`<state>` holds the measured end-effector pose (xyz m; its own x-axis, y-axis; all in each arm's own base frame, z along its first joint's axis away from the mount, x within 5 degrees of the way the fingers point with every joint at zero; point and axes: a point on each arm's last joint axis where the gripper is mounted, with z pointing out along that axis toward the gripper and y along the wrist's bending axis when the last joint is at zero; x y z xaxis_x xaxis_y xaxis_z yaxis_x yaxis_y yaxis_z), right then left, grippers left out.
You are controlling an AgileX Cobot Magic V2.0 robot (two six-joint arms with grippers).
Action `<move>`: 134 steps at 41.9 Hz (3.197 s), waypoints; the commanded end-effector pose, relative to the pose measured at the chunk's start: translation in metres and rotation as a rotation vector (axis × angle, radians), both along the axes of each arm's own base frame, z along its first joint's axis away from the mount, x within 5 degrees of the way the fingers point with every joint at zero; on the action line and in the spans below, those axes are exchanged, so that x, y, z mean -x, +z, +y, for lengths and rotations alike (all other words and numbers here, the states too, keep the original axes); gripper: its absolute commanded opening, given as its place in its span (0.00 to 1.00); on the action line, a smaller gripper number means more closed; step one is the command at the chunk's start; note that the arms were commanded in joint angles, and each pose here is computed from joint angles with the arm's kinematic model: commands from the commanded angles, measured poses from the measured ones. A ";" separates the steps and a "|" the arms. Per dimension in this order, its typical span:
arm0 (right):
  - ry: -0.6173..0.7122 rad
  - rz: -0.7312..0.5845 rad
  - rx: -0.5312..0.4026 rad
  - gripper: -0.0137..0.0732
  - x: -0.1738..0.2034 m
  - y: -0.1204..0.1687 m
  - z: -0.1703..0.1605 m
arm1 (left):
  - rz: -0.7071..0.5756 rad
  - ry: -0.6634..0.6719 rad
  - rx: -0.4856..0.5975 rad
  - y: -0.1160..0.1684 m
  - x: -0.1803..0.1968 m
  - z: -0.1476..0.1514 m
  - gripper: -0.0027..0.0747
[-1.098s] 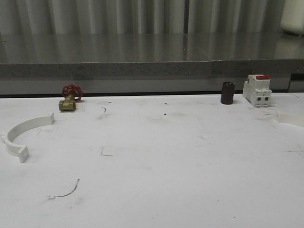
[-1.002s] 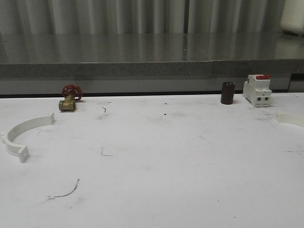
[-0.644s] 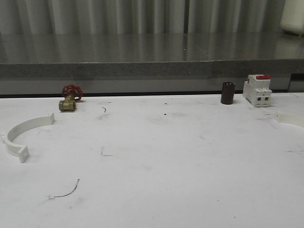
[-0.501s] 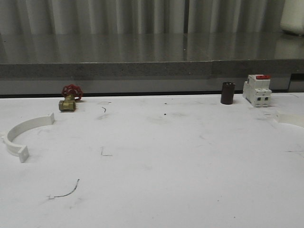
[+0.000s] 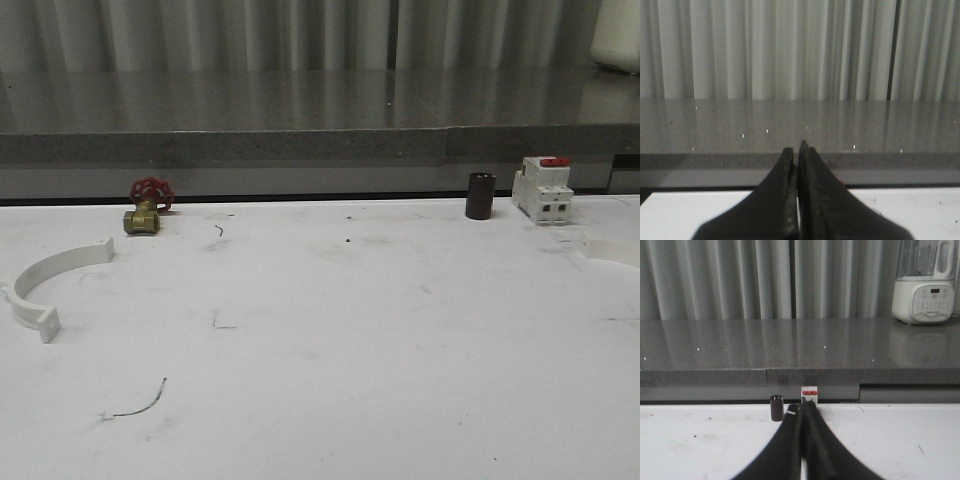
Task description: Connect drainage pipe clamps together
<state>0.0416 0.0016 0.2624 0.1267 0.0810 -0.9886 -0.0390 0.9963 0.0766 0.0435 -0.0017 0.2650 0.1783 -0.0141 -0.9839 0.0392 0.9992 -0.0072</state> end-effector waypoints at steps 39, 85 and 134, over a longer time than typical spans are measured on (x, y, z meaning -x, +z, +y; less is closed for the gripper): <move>0.009 0.617 0.031 0.20 -0.087 0.066 0.002 | 0.587 -0.006 -0.040 0.060 -0.097 -0.004 0.04; 0.009 0.617 0.031 0.67 -0.087 0.066 0.002 | 1.168 -0.080 -0.102 0.014 -0.244 -0.033 0.60; 0.009 0.617 0.031 0.67 -0.087 0.066 0.002 | 1.365 -0.077 -0.115 -0.078 -0.338 -0.044 0.23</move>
<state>0.1250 0.0051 0.3129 -0.5510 0.0564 -0.8326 -0.0060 0.9974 0.0716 0.3769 -0.0434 0.1613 -0.9496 0.1238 -0.2879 0.1280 0.9918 0.0041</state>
